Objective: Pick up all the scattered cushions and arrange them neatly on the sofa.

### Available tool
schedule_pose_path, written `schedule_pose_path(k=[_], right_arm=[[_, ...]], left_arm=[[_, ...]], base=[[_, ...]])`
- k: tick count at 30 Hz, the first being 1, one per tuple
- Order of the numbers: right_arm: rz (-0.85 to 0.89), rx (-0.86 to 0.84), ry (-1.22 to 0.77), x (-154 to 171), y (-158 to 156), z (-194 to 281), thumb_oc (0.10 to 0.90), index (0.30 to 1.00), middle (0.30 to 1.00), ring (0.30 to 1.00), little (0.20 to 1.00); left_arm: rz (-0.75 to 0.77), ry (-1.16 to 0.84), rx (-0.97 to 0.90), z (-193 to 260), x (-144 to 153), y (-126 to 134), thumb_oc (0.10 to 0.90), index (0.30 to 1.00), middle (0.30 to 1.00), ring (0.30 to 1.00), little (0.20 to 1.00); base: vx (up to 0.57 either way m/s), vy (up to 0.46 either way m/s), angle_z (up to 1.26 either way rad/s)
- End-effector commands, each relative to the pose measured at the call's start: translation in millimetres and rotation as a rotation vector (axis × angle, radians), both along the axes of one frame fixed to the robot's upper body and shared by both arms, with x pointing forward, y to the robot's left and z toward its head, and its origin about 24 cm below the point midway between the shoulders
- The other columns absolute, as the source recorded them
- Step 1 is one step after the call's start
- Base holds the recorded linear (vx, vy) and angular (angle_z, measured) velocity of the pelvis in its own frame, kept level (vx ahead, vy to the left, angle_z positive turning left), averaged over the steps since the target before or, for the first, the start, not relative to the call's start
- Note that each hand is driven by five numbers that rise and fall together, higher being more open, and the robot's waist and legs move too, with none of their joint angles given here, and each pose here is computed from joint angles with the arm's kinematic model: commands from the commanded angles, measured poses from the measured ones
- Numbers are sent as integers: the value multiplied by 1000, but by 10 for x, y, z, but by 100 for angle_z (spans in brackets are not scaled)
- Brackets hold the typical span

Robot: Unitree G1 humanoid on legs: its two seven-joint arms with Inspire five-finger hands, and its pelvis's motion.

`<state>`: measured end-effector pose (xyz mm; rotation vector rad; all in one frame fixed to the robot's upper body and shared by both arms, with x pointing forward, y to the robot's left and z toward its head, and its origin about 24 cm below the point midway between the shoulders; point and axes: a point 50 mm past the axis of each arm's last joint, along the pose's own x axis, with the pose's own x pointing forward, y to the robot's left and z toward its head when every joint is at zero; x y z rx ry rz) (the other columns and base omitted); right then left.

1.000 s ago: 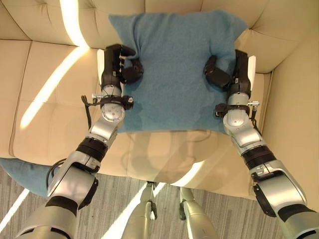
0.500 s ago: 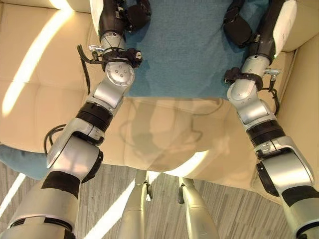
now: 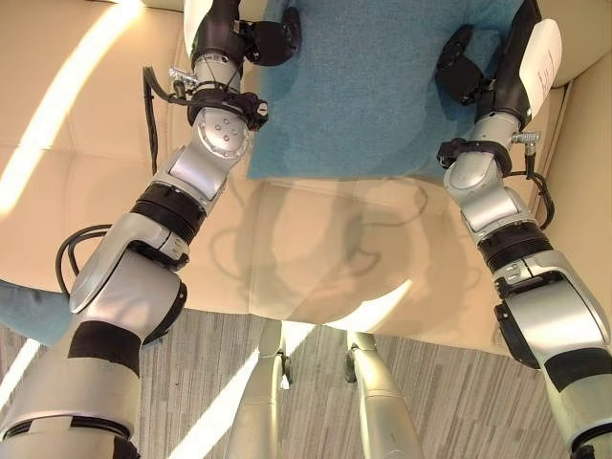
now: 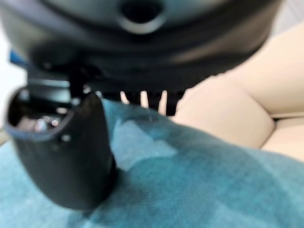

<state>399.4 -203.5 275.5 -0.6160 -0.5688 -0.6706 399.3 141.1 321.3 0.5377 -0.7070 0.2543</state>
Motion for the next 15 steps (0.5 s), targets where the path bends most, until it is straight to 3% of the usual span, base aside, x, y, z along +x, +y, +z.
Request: schedule_pose_path(k=[1,2,4,9,15], right_arm=[[65,-67,-69,-118,-114,52,800,900,900,900,900],[65,-68,-67,-119,-115,43,800,900,900,900,900],[34,-58,-13,-217,-390,-179,800,900,900,900,900],[-24,2,131,-542,-860,-839,800,900,900,900,900],[-35,80,322,-935,-1052,-1562,800,900,900,900,900]], left_arm=[[-51,-122,-59,76,-127,136,800,900,900,900,900],[-52,-120,-59,67,-127,138,800,900,900,900,900],[-29,-72,-123,-194,-166,455,800,900,900,900,900],[13,50,-182,-837,-372,925,800,900,900,900,900],[56,293,-293,-1812,-725,1180,800,900,900,900,900]], base=[[0,0,0],[18,-23,4],[36,-40,5],[80,-33,16],[90,-29,5]])
